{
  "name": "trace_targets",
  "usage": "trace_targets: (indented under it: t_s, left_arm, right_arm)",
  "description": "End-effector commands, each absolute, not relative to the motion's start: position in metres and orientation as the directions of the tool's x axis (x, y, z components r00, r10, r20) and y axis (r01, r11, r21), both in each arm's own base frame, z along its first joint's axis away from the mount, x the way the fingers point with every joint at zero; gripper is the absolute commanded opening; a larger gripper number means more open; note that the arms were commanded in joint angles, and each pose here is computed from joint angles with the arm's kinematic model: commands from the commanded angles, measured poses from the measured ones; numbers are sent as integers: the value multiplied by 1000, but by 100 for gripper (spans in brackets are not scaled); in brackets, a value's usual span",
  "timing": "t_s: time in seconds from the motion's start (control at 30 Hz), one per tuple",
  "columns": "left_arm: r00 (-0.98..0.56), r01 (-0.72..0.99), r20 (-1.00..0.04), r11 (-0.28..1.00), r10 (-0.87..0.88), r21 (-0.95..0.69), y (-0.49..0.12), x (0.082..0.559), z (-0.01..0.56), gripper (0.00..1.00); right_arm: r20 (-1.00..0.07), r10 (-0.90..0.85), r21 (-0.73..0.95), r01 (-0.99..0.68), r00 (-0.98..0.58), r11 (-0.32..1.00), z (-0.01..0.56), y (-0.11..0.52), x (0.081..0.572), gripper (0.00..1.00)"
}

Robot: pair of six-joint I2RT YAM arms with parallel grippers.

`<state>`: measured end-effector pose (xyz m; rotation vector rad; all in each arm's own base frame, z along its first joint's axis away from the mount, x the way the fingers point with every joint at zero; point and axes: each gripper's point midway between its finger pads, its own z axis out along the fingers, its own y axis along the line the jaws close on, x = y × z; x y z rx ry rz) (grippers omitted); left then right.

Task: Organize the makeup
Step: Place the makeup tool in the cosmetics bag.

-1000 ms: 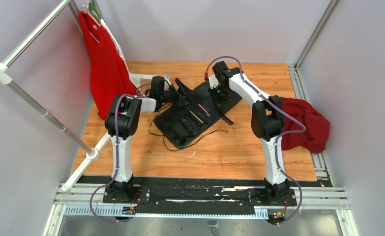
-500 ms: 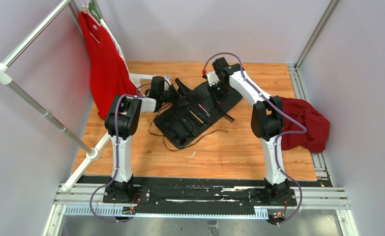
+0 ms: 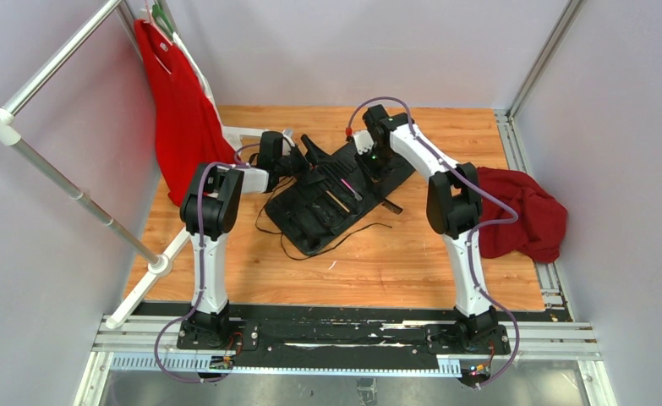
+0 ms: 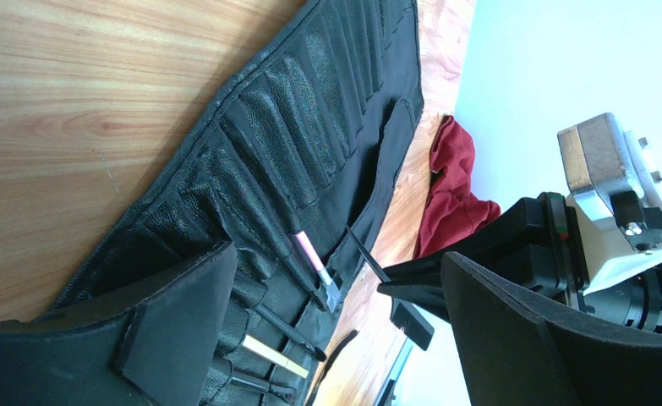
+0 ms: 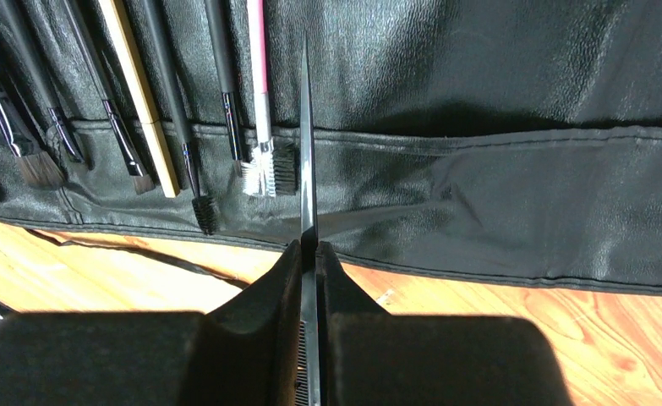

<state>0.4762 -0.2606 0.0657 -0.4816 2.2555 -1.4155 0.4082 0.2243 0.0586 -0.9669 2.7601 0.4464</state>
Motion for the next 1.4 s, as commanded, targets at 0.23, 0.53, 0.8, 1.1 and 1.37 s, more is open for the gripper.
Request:
trace_targets:
  t_s: [0.23,0.53,0.8,1.1,1.37]
  left_arm:
    - [-846,-146,-128,456,-517,-878,-247,466,46,98]
    - [-847,-150,-125,457,-517,-877,-247,466,44,98]
    - [-847,-153,-123,460,-516,-875,-247,466,42,98]
    - [-848,-155,-121,459,-516,-875,-247,466,41,98]
    - [-847,-152,-124,459,-516,-875,-247,466,42,98]
  right_arm:
    - [-260,-575,231,-629,-775,743,55,221,418,1]
    - [-261,-568,239,-623,-780,745,49,220,424,1]
    - [-266,-566,246,-622,-781,743,46,222,428,1]
    - [-268,-565,257,-623,-780,739,44,224,429,1]
    - [-268,-566,259,-624,-780,737,42,225,429,1]
